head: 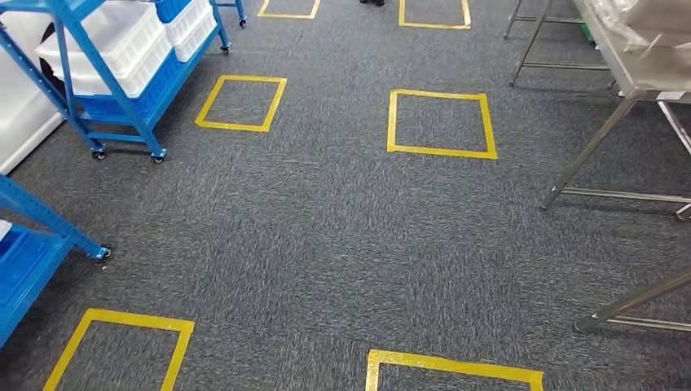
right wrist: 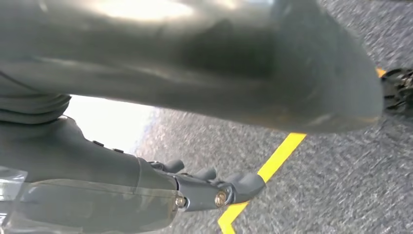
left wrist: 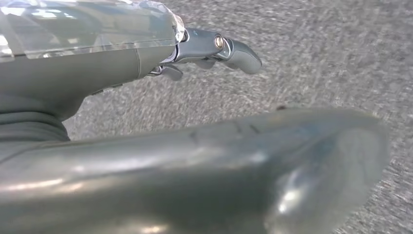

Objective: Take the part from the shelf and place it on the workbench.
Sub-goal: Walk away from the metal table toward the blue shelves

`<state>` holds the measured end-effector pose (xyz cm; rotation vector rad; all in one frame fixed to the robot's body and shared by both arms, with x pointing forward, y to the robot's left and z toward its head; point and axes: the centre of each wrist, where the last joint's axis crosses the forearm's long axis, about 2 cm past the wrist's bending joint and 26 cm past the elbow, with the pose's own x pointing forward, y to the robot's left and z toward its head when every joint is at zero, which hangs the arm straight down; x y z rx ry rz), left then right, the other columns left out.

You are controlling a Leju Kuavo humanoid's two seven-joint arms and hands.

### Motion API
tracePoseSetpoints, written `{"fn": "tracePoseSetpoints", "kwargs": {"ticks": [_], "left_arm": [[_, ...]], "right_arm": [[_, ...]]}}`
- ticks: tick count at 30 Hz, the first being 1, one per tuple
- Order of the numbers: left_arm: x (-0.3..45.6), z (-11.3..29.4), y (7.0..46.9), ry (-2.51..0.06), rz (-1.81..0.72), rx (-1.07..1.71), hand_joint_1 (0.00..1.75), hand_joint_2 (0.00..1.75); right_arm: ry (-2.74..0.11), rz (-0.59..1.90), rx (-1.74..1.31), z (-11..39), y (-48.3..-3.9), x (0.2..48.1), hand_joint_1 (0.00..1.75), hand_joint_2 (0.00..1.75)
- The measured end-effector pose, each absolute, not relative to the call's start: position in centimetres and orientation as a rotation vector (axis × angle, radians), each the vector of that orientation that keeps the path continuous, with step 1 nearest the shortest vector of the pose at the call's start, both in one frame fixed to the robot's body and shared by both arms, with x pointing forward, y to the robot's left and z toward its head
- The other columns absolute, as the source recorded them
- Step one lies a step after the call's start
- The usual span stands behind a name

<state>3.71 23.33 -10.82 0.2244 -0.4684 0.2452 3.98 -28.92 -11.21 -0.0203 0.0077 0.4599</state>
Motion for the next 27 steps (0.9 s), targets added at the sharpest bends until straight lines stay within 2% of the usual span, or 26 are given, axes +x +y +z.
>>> {"fn": "tracePoseSetpoints", "kwargs": {"ticks": [27], "left_arm": [[3.90, -10.76, 22.97, -0.475, 0.213, 0.199, 0.00, 0.00]], "right_arm": [[0.019, 0.438, -0.024, -11.23, -28.94, 3.82, 0.00, 0.00]]}}
